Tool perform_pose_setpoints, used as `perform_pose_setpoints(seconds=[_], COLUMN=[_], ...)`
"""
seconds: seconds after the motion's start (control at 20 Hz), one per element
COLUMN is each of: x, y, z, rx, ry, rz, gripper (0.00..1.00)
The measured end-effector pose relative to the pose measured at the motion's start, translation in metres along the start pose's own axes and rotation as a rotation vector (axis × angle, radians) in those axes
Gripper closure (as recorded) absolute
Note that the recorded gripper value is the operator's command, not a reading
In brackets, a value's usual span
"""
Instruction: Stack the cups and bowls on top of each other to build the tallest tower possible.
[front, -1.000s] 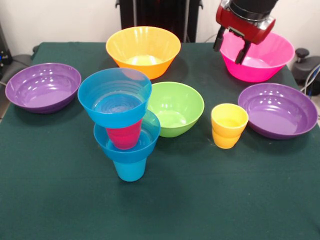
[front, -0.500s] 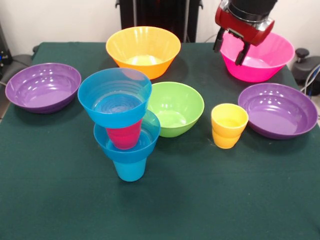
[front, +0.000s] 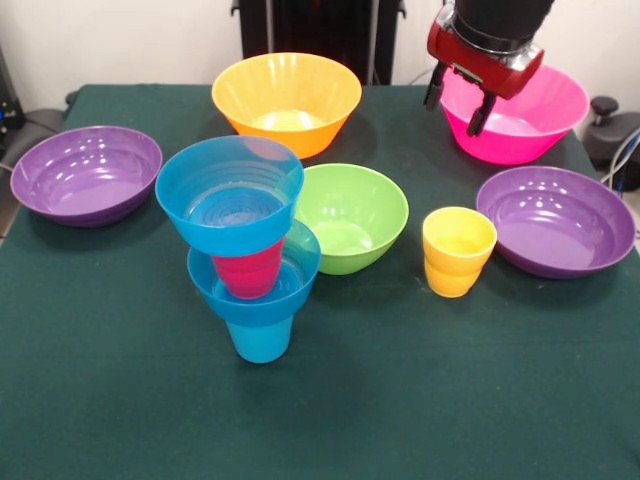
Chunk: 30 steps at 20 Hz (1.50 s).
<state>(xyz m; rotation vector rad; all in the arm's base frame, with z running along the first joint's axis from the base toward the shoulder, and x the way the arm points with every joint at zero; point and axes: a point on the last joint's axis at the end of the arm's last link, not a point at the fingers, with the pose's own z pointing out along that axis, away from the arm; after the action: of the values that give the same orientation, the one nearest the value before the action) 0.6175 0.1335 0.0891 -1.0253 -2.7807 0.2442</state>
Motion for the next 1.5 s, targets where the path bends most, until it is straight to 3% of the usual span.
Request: perform_pose_setpoints(seconds=[0.25,0.45,0.55,0.6,0.9,1.2,1.5], x=[-0.003,-0.012,-0.014,-0.018,-0.030,-0.032,-0.017], y=[0.002,0.004,0.004,0.003,-0.001,-0.008,-0.008], z=[0.001,0.005,0.006,0.011,0.028,0.047,0.059], rx=[-0.012,-0.044,-0.050,-0.063,-0.090,-0.097,-0.087], ry=[-0.026,-0.095,-0.108,-0.141,-0.203,-0.181,-0.149], rz=[0.000,0.002,0.003,0.007,0.020,0.036,0.020], gripper=[0.00,0.00,0.00,0.00,0.00,0.00,0.00])
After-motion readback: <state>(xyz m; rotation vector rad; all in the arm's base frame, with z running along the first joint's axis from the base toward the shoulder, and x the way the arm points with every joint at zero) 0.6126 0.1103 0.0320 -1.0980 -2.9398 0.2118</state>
